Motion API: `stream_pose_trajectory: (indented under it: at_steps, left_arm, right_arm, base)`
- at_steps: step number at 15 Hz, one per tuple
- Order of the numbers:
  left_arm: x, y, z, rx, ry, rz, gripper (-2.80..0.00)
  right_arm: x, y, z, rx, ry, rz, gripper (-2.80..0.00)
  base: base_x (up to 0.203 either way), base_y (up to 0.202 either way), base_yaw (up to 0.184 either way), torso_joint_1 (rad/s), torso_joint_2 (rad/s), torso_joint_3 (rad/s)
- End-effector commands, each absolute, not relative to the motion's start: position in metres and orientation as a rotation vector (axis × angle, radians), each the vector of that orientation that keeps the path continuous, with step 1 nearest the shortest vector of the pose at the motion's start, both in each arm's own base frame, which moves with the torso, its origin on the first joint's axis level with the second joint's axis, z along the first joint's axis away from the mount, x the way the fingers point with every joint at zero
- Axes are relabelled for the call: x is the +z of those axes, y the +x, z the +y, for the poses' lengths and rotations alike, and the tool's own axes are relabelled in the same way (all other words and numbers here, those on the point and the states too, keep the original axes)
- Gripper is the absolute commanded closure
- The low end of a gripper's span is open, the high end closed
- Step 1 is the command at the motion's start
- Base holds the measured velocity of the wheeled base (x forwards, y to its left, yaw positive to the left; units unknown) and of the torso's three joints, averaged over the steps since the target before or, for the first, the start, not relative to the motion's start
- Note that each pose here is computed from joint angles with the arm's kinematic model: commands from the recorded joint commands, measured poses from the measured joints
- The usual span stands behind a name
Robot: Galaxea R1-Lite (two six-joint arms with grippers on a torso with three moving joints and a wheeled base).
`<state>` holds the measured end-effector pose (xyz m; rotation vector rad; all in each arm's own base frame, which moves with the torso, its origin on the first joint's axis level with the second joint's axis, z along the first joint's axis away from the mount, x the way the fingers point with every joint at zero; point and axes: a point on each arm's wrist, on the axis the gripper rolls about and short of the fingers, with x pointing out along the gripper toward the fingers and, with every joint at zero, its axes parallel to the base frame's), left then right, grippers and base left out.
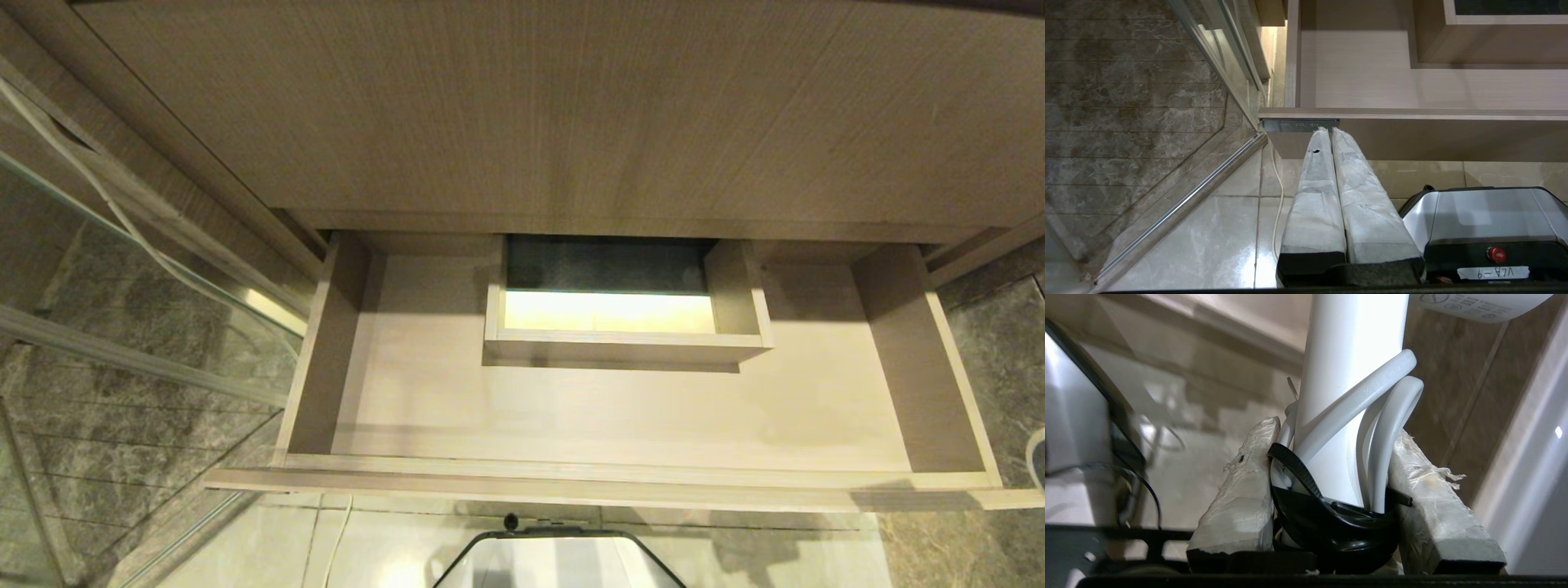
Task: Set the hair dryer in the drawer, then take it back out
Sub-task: Put it into the drawer
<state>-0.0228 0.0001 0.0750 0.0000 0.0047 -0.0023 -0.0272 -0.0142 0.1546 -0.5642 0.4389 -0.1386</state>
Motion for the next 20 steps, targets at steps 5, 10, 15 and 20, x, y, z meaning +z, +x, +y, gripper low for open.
stream_pose_trajectory:
  at_steps: [5, 10, 15, 20]
  left_arm:
    - [0.075, -0.023, 0.000, -0.002, 0.000, 0.006, 0.00]
    - [0.075, -0.023, 0.000, -0.002, 0.000, 0.006, 0.00]
    - [0.075, -0.023, 0.000, -0.002, 0.000, 0.006, 0.00]
    - [0.075, -0.023, 0.000, -0.002, 0.000, 0.006, 0.00]
  right_arm:
    - [0.173, -0.003, -0.010, -0.125, -0.599, 0.594, 0.00]
    - [0.189, 0.037, -0.004, -0.152, -0.525, 0.729, 0.00]
    - [0.198, 0.111, 0.006, -0.154, -0.428, 0.828, 0.00]
    - [0.163, 0.243, 0.019, -0.132, -0.359, 0.990, 0.00]
  base:
    - [0.000, 0.000, 0.000, 0.000, 0.00, 0.000]
    - [0.000, 0.000, 0.000, 0.000, 0.00, 0.000]
    - [0.000, 0.000, 0.000, 0.000, 0.00, 0.000]
    - [0.000, 0.000, 0.000, 0.000, 0.00, 0.000]
